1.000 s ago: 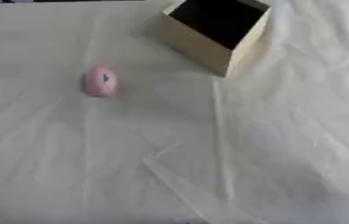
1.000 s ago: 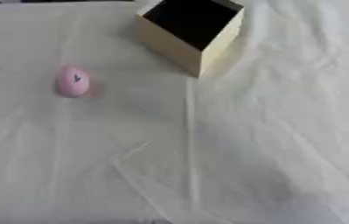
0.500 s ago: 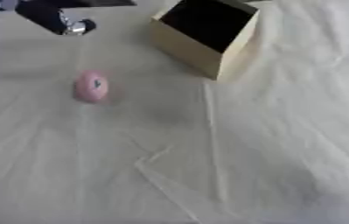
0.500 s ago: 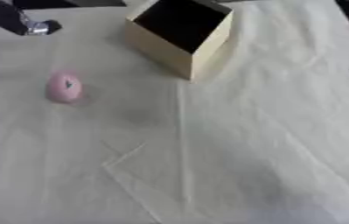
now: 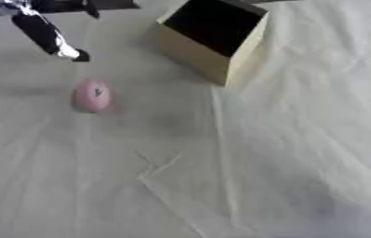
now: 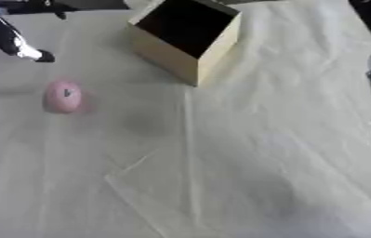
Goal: Pick up objects on the table and place them in the box.
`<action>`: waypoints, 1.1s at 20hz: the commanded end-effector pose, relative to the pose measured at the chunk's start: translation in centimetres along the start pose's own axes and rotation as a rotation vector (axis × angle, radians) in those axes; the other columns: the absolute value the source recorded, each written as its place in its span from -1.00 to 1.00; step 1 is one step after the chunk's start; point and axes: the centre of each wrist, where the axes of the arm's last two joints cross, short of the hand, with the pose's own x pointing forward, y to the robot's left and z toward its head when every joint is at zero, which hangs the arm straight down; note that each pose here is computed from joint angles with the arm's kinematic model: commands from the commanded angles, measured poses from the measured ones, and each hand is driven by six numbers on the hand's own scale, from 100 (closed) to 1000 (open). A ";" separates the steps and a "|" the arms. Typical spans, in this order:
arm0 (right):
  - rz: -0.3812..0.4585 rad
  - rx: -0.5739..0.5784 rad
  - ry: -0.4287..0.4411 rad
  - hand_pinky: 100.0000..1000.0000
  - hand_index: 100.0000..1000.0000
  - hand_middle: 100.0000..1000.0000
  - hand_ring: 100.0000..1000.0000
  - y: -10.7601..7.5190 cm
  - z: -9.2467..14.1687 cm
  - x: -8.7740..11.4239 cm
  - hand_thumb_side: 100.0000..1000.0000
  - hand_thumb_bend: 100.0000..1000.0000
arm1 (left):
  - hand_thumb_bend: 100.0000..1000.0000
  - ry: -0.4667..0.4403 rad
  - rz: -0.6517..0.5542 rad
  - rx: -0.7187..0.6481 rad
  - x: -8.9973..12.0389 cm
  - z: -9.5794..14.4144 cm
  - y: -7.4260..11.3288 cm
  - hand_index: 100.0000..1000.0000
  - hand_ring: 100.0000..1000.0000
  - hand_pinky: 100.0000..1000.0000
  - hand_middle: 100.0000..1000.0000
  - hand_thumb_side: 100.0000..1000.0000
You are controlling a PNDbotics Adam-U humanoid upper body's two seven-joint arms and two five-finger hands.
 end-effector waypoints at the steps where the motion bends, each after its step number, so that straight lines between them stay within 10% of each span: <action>1: 0.010 -0.003 -0.028 0.56 0.50 0.12 0.20 -0.5 -0.4 0.6 0.52 -1.00 | -0.30 0.007 -0.023 -0.016 -0.4 0.7 0.7 0.70 0.75 0.58 0.61 -0.66; 22: -0.011 -0.007 -0.022 0.56 0.50 0.11 0.20 -0.3 -0.3 0.6 0.53 -1.00 | -0.08 0.031 -0.093 -0.081 0.8 -2.9 -3.0 0.72 0.84 0.60 0.65 -0.68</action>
